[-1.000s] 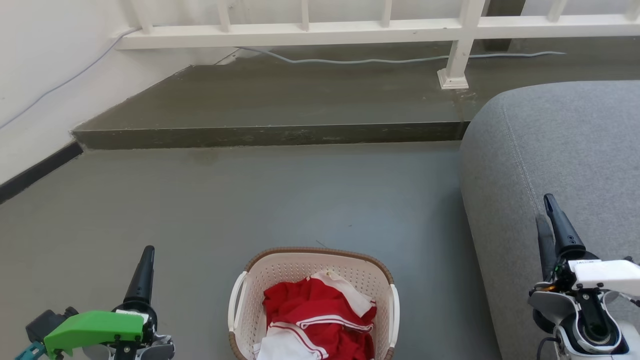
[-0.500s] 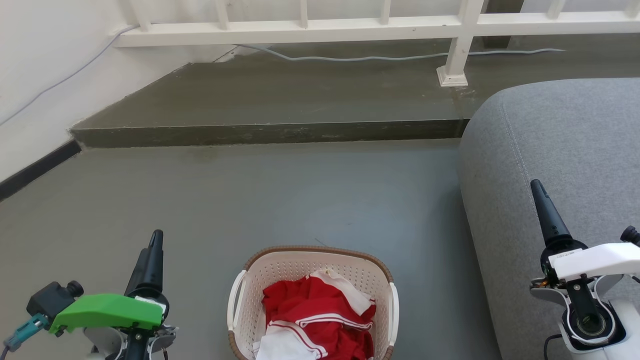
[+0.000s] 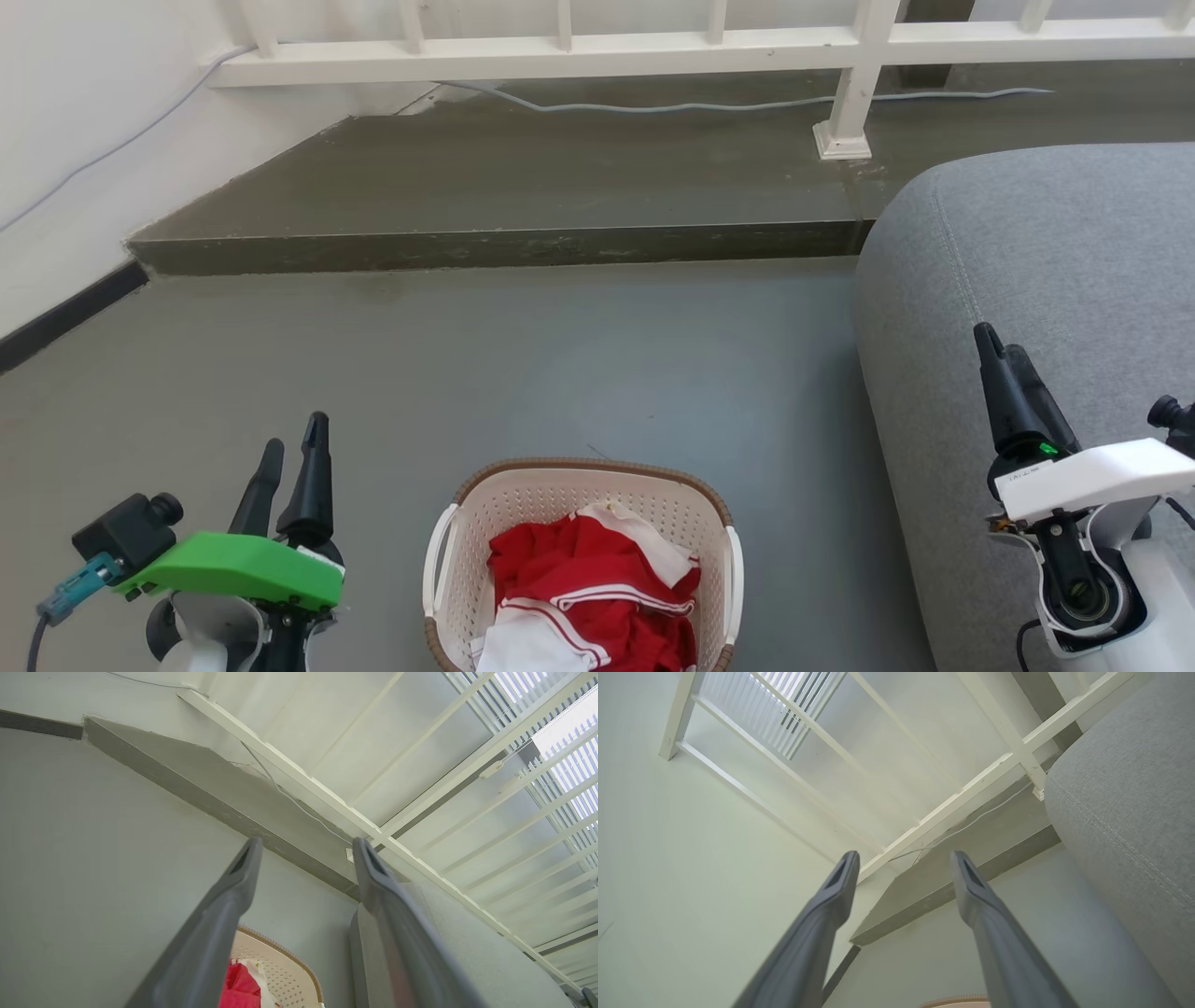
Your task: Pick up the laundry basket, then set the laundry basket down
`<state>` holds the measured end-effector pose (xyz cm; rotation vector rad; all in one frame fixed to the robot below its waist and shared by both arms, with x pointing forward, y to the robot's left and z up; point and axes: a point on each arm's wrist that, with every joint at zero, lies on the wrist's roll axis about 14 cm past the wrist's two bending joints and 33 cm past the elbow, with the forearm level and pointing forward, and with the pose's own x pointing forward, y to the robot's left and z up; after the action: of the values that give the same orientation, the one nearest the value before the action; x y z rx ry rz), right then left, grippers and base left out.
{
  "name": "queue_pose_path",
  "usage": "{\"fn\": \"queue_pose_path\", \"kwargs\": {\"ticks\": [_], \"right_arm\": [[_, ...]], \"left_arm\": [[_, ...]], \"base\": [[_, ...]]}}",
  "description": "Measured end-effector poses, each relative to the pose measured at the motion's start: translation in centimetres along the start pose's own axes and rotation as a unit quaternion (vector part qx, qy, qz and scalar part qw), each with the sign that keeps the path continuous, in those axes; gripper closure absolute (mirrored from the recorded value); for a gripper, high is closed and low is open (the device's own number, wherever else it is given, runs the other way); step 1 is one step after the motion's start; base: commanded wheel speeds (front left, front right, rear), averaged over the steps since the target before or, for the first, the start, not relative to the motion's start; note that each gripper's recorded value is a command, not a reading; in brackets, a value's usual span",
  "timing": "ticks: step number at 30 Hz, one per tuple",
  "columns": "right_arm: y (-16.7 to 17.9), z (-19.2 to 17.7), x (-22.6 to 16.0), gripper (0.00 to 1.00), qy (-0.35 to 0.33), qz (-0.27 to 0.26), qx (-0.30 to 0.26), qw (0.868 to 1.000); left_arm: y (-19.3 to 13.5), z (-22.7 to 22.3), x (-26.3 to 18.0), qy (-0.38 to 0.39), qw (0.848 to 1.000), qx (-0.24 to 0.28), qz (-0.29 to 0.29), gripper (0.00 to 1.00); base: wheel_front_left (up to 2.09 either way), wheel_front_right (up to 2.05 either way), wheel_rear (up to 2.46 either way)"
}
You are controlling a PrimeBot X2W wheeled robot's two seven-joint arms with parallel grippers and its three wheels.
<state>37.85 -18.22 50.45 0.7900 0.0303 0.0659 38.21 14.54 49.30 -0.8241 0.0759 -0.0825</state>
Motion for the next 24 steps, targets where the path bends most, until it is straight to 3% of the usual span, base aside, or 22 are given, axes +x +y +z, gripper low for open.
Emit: {"fn": "queue_pose_path", "kwargs": {"ticks": [24], "right_arm": [[2.0, 0.5, 0.1, 0.0, -0.027, 0.036, -0.149, 0.988]], "left_arm": [[-2.7, 0.5, 0.2, -0.034, 0.988, 0.146, -0.044, 0.0]], "base": [[0.0, 0.0, 0.0]]}}
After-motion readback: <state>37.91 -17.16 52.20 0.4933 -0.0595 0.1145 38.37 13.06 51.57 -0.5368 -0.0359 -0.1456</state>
